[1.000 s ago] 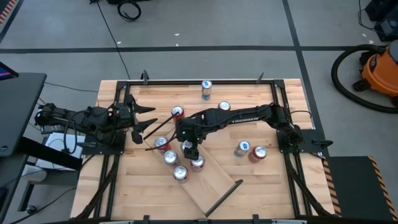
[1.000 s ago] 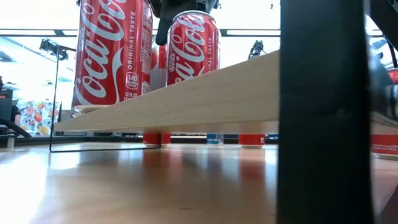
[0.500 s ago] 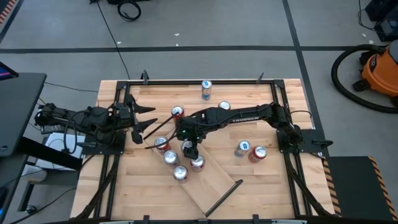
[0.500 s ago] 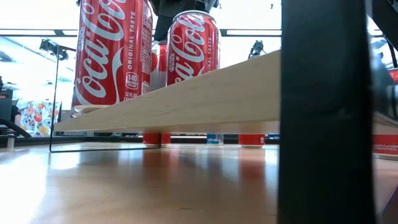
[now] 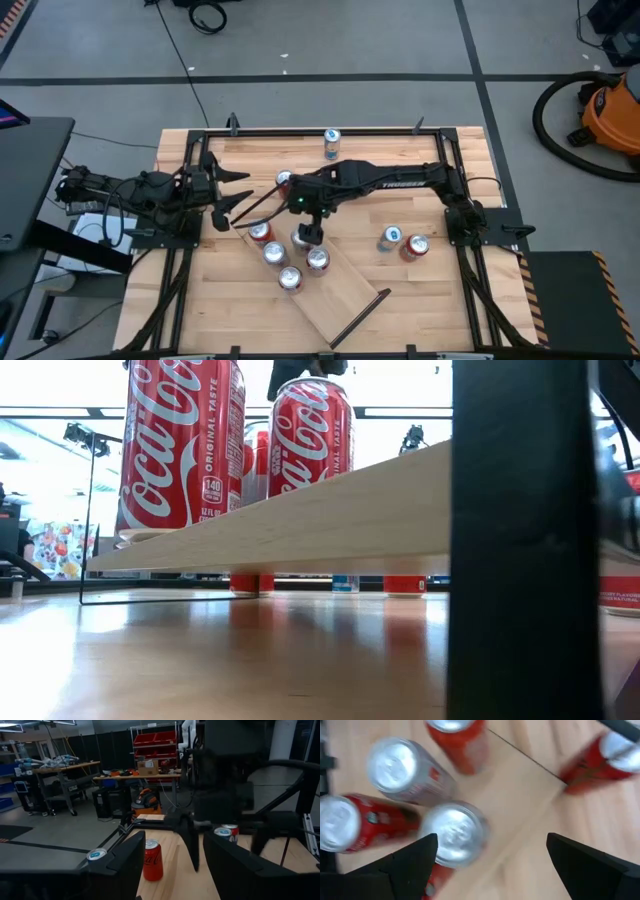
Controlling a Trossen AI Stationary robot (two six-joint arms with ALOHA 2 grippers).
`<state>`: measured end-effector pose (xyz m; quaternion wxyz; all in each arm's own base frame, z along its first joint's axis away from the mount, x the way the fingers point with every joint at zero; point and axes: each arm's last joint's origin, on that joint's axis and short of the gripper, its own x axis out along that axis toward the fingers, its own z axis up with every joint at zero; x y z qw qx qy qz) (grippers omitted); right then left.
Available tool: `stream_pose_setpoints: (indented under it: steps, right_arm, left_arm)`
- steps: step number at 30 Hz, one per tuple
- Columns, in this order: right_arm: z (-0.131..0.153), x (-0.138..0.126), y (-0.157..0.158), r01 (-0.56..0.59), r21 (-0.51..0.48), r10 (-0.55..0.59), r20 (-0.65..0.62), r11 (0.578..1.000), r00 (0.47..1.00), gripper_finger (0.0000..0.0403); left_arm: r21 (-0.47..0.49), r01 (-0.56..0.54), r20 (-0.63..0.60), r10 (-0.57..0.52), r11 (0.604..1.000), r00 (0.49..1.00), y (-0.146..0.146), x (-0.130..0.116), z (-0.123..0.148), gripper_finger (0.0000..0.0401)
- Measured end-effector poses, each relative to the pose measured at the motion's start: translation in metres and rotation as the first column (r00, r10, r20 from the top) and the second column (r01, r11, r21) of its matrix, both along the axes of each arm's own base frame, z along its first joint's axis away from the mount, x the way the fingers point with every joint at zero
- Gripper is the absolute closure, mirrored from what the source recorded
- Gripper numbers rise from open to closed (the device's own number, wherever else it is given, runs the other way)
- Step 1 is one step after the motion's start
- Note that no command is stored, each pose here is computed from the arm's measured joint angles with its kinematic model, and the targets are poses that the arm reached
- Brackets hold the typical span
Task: Place canned beverage on shelf
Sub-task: Put the right red and black soda can on the shelf
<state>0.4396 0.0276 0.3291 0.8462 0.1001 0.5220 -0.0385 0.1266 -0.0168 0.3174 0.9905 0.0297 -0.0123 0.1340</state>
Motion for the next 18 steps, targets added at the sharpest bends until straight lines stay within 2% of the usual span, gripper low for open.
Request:
stream_pose_setpoints:
  steps: [5, 12, 18]
  right_arm:
    - [-0.009, -0.015, -0.007, 0.032, -0.110, -0.051, -0.174, 0.993, 0.983, 0.0019]
    - [-0.012, -0.014, -0.011, 0.059, -0.183, -0.092, -0.174, 0.981, 0.980, 0.0026]
    - [-0.034, -0.006, -0.012, 0.038, -0.144, -0.065, -0.182, 0.989, 0.981, 0.0027]
  left_arm:
    - [0.000, 0.000, -0.001, 0.000, 1.000, 1.000, 0.000, 0.000, 0.000, 0.0191]
    - [0.000, 0.000, -0.001, 0.000, 1.000, 1.000, 0.000, 0.000, 0.000, 0.0191]
    - [0.000, 0.000, -0.001, 0.000, 1.000, 1.000, 0.000, 0.000, 0.000, 0.0191]
